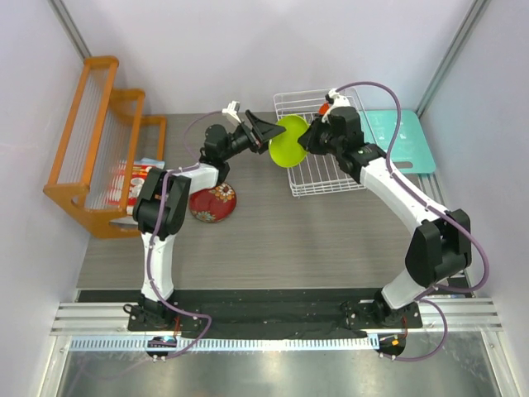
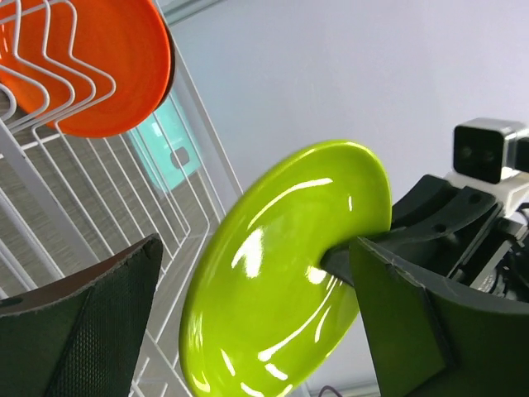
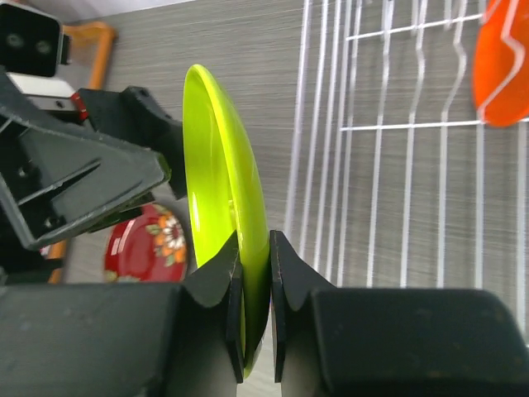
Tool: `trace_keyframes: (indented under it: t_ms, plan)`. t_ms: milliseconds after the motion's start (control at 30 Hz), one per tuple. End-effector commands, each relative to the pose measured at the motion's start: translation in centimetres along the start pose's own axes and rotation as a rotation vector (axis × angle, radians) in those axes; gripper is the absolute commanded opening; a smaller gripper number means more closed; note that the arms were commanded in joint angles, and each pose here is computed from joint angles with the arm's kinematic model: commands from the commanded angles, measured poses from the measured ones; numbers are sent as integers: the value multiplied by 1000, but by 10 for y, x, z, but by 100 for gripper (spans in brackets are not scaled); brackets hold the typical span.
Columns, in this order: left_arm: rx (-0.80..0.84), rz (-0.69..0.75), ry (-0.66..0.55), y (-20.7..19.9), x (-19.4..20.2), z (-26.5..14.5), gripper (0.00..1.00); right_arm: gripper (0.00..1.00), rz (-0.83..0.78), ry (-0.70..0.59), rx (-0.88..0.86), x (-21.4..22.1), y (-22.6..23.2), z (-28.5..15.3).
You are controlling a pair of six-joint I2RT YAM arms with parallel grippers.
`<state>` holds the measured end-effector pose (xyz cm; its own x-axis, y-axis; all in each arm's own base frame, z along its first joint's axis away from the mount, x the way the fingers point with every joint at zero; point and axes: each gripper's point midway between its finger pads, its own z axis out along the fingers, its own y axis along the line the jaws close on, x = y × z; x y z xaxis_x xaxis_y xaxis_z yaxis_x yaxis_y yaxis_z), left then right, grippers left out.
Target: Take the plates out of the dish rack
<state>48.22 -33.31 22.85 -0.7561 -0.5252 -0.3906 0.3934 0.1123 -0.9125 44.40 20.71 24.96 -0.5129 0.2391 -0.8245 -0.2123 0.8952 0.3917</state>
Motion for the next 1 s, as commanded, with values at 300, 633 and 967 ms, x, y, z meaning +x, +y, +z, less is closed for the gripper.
trace_keyframes:
  t_ms: [300, 633, 967]
  plan:
    - [98, 54, -31, -25, 2, -18, 86, 1, 322, -253, -291, -61, 13, -31]
    - [137, 75, -39, -40, -3, -16, 82, 1, 419, -172, -395, -37, 16, -15]
    - [141, 84, -36, -44, -4, -14, 29, 1, 430, -115, -419, -20, 16, -8]
